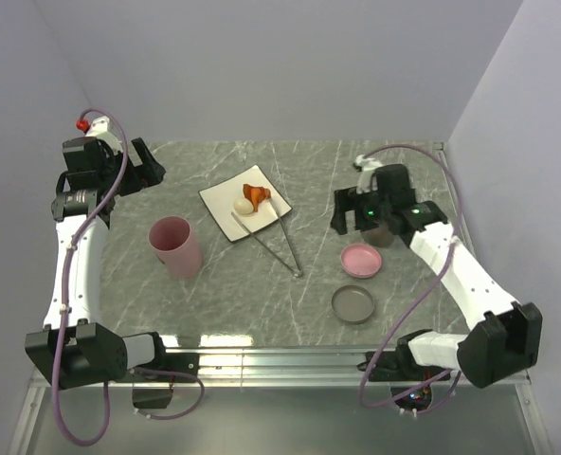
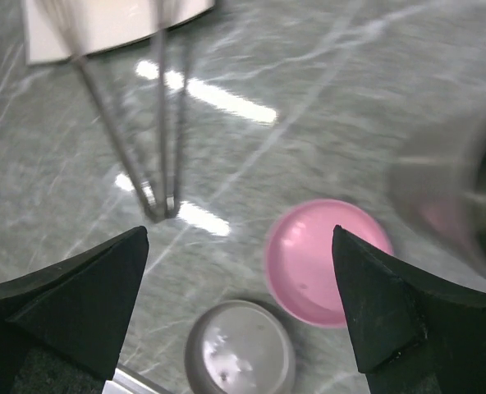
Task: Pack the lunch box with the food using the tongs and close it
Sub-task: Pick up the clamp from the plate.
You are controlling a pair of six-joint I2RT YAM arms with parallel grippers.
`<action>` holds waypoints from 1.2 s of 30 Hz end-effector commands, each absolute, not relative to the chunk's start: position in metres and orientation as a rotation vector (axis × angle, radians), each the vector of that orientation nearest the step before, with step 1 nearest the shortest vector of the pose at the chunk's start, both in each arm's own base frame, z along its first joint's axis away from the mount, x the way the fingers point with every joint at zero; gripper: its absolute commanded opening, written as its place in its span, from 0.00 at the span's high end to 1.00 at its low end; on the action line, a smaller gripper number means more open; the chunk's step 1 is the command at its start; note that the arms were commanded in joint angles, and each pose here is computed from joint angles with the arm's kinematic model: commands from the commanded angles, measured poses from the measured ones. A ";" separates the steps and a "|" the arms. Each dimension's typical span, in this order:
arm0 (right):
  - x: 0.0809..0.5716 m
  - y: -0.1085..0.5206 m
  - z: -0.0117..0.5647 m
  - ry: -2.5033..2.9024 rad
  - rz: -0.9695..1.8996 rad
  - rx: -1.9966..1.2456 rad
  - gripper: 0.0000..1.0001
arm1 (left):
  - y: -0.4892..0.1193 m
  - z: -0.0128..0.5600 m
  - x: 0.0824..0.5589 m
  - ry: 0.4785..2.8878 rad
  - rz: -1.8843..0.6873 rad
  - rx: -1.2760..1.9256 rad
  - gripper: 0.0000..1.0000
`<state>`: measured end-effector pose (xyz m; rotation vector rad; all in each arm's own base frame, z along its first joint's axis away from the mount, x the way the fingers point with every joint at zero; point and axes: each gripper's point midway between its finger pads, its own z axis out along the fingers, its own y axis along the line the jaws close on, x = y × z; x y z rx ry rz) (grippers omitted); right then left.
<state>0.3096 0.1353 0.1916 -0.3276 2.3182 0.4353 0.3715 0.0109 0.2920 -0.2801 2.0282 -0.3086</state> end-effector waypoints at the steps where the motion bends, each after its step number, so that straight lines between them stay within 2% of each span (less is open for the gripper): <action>1: 0.315 0.176 0.207 2.217 0.421 -0.469 0.00 | 0.015 0.306 0.373 2.011 -0.276 -0.258 0.01; 10: 0.306 0.247 0.151 2.298 0.433 -0.688 0.00 | 0.002 0.308 0.371 2.001 -0.340 -0.177 0.01; 20: 0.292 0.270 0.105 2.397 0.442 -0.898 0.00 | 0.002 0.294 0.376 2.031 -0.357 -0.196 0.01; 26: 0.288 0.270 0.081 2.444 0.334 -0.931 0.00 | 0.002 0.291 0.379 2.040 -0.362 -0.198 0.01; 36: 0.290 0.283 0.056 2.496 0.311 -0.974 0.00 | -0.001 0.289 0.381 2.050 -0.381 -0.184 0.01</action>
